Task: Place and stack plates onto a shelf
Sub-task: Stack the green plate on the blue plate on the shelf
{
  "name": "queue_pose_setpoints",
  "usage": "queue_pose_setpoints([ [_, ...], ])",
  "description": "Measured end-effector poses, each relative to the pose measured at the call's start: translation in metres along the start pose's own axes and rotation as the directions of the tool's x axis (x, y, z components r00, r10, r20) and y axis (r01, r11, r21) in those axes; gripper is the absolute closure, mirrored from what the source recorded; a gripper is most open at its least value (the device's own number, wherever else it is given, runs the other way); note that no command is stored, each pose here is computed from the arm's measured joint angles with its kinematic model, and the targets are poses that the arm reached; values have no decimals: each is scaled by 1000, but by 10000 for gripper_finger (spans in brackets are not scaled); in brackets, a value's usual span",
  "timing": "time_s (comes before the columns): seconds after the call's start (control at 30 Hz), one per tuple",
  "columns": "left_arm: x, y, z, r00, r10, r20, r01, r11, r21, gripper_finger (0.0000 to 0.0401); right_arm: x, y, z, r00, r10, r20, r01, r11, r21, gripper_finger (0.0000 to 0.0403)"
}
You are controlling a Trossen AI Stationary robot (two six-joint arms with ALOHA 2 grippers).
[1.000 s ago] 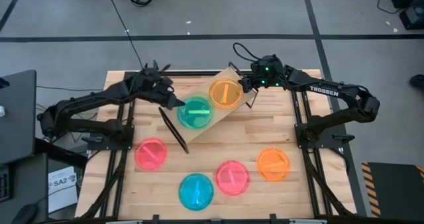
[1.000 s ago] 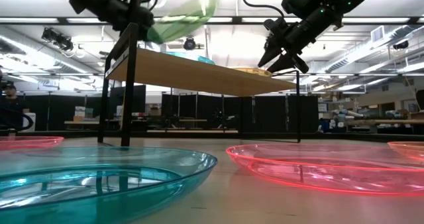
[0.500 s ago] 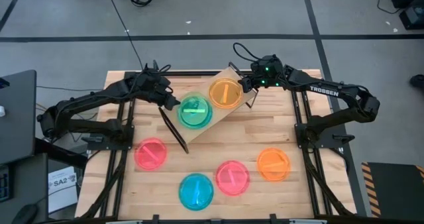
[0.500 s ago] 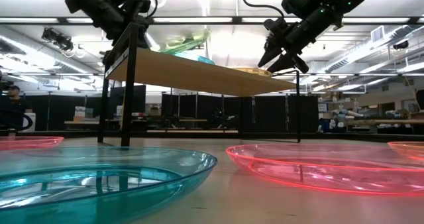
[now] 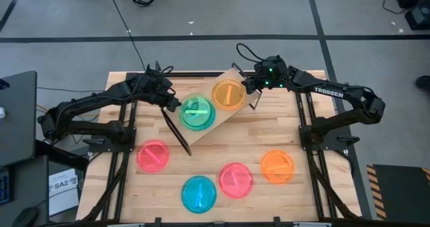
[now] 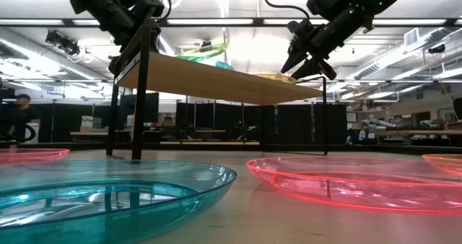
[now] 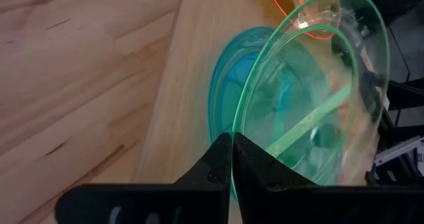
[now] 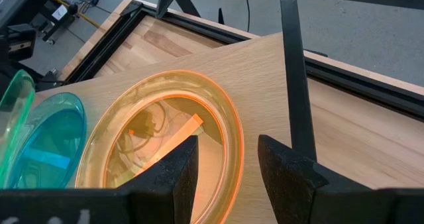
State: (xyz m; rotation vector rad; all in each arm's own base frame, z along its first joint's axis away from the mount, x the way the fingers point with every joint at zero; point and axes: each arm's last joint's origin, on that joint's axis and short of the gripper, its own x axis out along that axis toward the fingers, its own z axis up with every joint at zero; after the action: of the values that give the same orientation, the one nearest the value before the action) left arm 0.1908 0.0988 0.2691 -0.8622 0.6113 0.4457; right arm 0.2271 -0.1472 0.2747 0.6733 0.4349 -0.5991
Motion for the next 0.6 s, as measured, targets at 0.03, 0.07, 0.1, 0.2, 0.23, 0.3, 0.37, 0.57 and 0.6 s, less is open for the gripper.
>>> queue_pose_setpoints([
  [0.03, 0, 0, 0, 1000, 0, 0, 0, 1000, 0, 386, 0, 0, 0, 1000, 0, 0, 0, 1000, 0, 239],
  [0.07, 0, 0, 0, 1000, 0, 0, 0, 1000, 0, 386, 0, 0, 0, 1000, 0, 0, 0, 1000, 0, 239],
  [0.1, 0, 0, 0, 1000, 0, 0, 0, 1000, 0, 385, 0, 0, 0, 1000, 0, 0, 0, 1000, 0, 239],
  [0.2, 0, 0, 0, 1000, 0, 0, 0, 1000, 0, 385, 0, 0, 0, 1000, 0, 0, 0, 1000, 0, 239],
  [0.23, 0, 0, 0, 1000, 0, 0, 0, 1000, 0, 385, 0, 0, 0, 1000, 0, 0, 0, 1000, 0, 239],
  [0.3, 0, 0, 0, 1000, -1, 0, 1, 1000, 0, 384, 0, 0, 0, 1000, 0, 0, 0, 1000, 0, 239],
  [0.37, 0, 0, 0, 1000, -1, 0, 1, 1000, -1, 383, 0, 0, 0, 1000, 0, 0, 0, 1000, 0, 239],
  [0.57, 0, 0, 0, 1000, -1, 0, 1, 1000, -1, 383, 0, 0, 0, 1000, 0, 0, 0, 1000, 0, 239],
  [0.6, 0, 0, 0, 1000, -1, 0, 1, 1000, -2, 383, 0, 0, 0, 1000, 0, 0, 0, 1000, 0, 239],
])
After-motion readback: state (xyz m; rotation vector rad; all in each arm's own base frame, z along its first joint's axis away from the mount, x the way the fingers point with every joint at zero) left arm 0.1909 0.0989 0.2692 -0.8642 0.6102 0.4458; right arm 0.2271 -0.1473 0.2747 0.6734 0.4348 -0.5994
